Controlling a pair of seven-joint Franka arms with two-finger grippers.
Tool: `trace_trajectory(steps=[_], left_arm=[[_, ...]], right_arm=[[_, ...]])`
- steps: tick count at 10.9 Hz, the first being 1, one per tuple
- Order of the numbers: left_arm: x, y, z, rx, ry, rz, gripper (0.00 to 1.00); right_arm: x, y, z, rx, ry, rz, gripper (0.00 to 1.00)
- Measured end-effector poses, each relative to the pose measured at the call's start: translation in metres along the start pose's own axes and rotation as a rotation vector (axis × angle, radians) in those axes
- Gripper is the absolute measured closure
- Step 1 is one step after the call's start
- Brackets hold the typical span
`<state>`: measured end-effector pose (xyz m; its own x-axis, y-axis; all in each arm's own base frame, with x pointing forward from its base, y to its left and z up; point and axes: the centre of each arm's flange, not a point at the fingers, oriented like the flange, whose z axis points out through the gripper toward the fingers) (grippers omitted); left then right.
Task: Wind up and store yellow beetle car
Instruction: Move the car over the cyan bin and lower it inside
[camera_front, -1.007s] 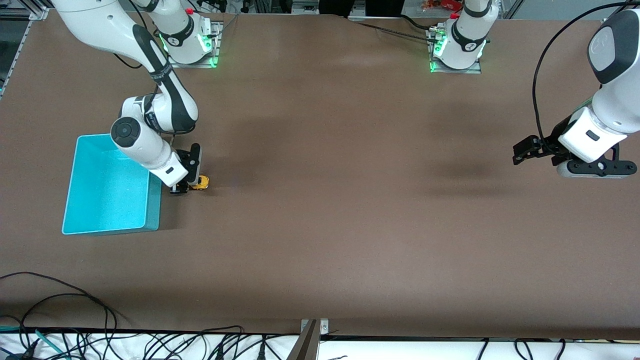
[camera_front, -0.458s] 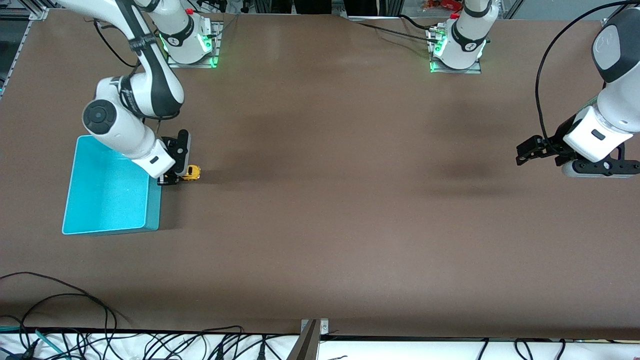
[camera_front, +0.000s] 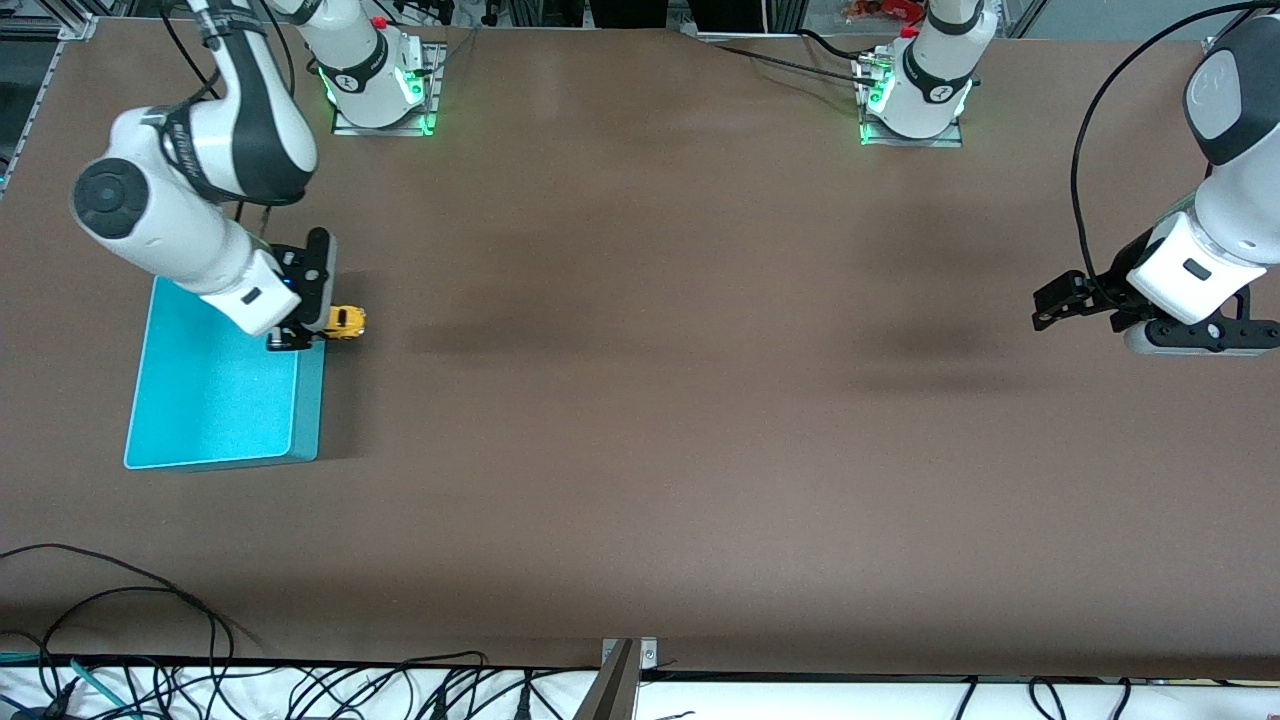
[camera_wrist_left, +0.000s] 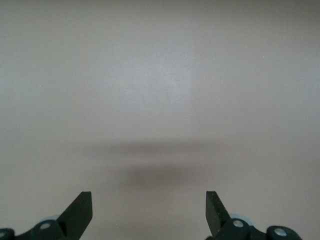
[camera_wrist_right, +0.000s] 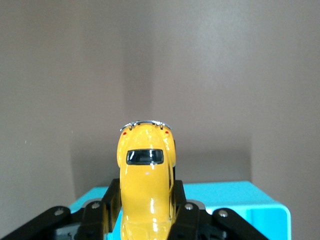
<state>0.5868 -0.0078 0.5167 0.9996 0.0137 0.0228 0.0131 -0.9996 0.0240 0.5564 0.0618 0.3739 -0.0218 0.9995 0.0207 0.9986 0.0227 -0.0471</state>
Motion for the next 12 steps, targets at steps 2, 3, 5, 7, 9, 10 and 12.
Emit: trace_trajectory(steps=[2, 3, 5, 7, 9, 10, 12], left_arm=[[0.0, 0.0, 0.0, 0.0, 0.0, 0.0, 0.0], [0.0, 0.0, 0.0, 0.0, 0.0, 0.0, 0.0], [0.0, -0.001, 0.0, 0.0, -0.001, 0.0, 0.0], [0.0, -0.001, 0.001, 0.0, -0.001, 0.0, 0.0], [0.0, -0.001, 0.001, 0.0, -0.002, -0.001, 0.0], [0.0, -0.001, 0.001, 0.0, -0.003, -0.001, 0.0], [0.0, -0.001, 0.001, 0.0, -0.003, 0.0, 0.0]], right_arm=[[-0.029, 0.004, -0.013, -0.016, 0.0, -0.011, 0.55], [-0.043, 0.005, -0.015, -0.016, -0.002, -0.019, 0.55], [-0.076, 0.009, 0.0, 0.016, -0.008, -0.053, 0.55], [-0.114, 0.014, 0.034, 0.073, -0.01, -0.063, 0.55], [-0.152, 0.013, 0.071, 0.135, 0.0, -0.082, 0.55], [-0.17, 0.011, 0.088, 0.159, 0.007, -0.086, 0.55], [-0.185, 0.006, 0.12, 0.199, 0.056, -0.057, 0.55]])
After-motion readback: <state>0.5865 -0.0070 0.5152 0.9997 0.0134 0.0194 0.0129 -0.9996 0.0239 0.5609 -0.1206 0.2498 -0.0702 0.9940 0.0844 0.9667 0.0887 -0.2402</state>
